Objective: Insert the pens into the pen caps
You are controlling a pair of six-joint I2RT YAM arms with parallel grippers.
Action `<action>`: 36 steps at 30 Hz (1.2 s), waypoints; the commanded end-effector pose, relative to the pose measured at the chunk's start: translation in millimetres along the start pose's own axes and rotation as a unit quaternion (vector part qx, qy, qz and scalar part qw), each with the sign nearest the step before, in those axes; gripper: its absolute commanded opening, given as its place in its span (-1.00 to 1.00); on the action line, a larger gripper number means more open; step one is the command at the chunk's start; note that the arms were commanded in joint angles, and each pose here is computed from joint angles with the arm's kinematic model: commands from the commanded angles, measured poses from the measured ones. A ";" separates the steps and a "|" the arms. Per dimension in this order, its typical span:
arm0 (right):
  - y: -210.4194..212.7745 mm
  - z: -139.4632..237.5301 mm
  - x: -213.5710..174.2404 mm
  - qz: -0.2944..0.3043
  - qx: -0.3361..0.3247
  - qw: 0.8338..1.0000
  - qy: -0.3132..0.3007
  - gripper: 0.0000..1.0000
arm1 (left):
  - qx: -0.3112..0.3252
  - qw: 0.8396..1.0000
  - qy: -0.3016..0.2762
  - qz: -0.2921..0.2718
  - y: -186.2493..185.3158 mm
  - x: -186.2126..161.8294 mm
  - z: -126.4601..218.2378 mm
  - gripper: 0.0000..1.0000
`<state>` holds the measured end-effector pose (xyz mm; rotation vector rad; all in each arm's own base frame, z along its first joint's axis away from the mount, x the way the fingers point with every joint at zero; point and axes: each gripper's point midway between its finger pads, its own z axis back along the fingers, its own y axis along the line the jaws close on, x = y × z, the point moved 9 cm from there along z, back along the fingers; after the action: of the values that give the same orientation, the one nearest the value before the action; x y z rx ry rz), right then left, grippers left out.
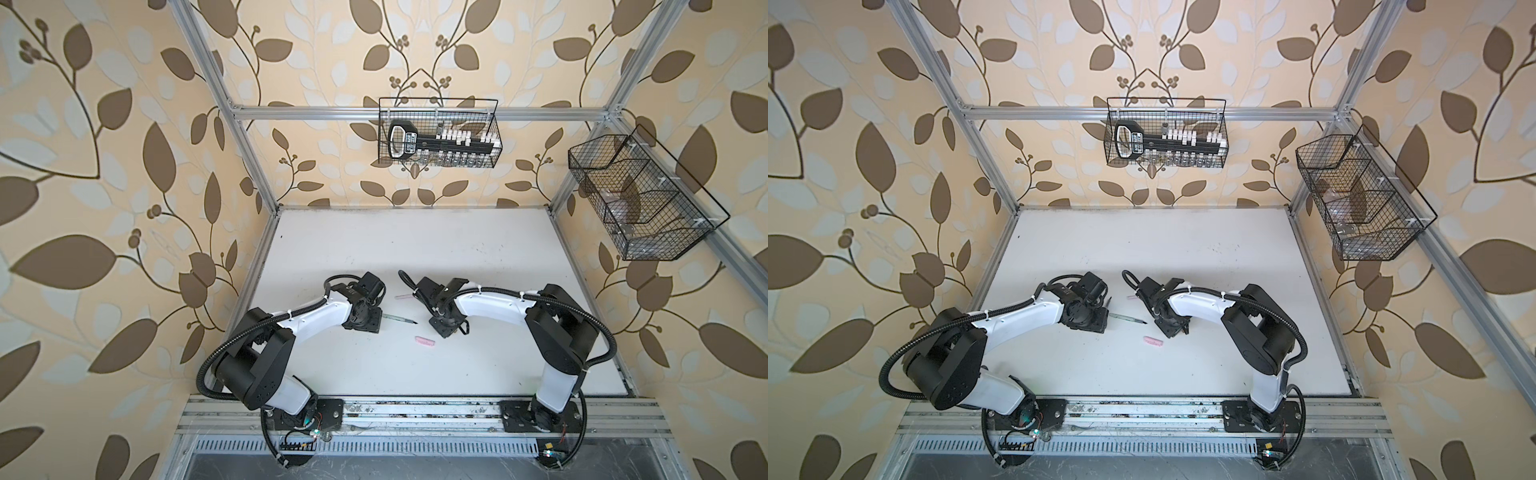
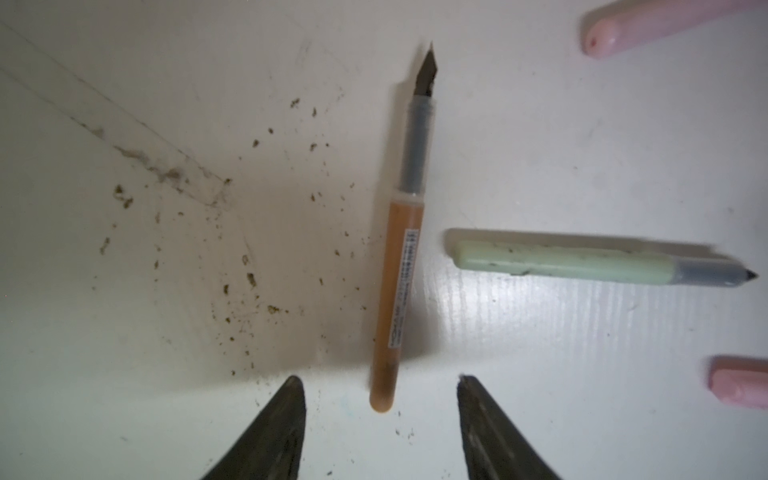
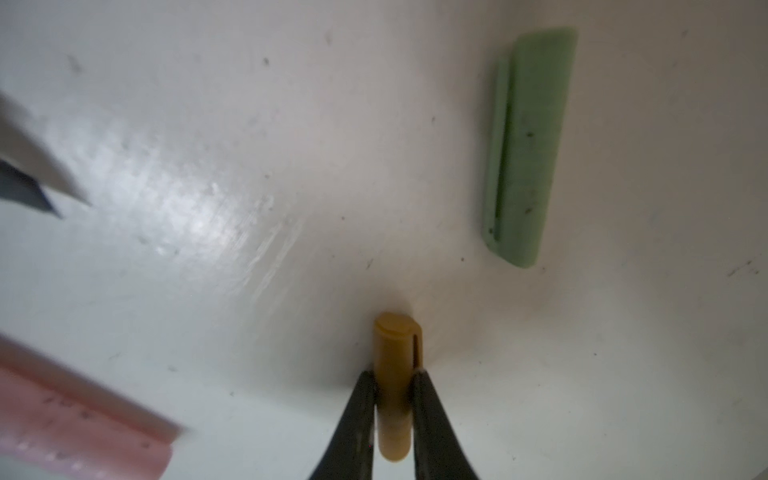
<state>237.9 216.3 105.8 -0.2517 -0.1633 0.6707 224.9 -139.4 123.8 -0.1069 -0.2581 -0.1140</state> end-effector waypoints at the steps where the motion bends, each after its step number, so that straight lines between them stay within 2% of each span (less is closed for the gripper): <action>1: 1.3 -0.4 2.9 0.003 -0.012 1.000 0.005 -0.62 | -0.003 1.000 -0.031 -0.005 -0.1 1.4 16.3 0.23; 4: 1.4 -2.3 2.1 0.003 -0.014 1.000 0.007 -0.62 | -0.007 0.999 -0.041 -0.003 0.4 1.4 20.1 0.35; 14: 1.4 -3.8 2.9 0.010 -0.021 1.000 0.012 -0.63 | 0.002 0.998 -0.055 0.005 5.1 -2.6 26.3 0.38; 20: -2.6 9.2 4.8 0.005 -0.017 1.000 -0.009 -0.67 | -0.003 0.998 -0.057 0.005 3.7 -1.4 27.1 0.42; 24: -8.2 19.1 5.1 -0.011 0.011 0.999 -0.031 -0.69 | -0.017 0.999 -0.051 0.002 0.1 0.3 21.9 0.43; 27: -16.3 26.8 3.4 -0.031 0.041 0.997 -0.051 -0.69 | -0.023 0.999 -0.041 -0.002 -2.7 2.3 16.6 0.40; 33: -31.1 38.8 -3.8 -0.071 0.102 0.988 -0.090 -0.70 | -0.022 1.000 -0.006 -0.014 -7.8 5.6 1.5 0.18; 36: -34.4 43.3 -7.0 -0.083 0.120 0.984 -0.105 -0.70 | -0.017 1.000 0.003 -0.018 -8.8 8.0 -3.1 0.15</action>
<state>248.9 193.2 157.1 -0.0125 -0.3113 0.5436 226.4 -141.0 117.1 -0.1094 -0.2488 -0.1212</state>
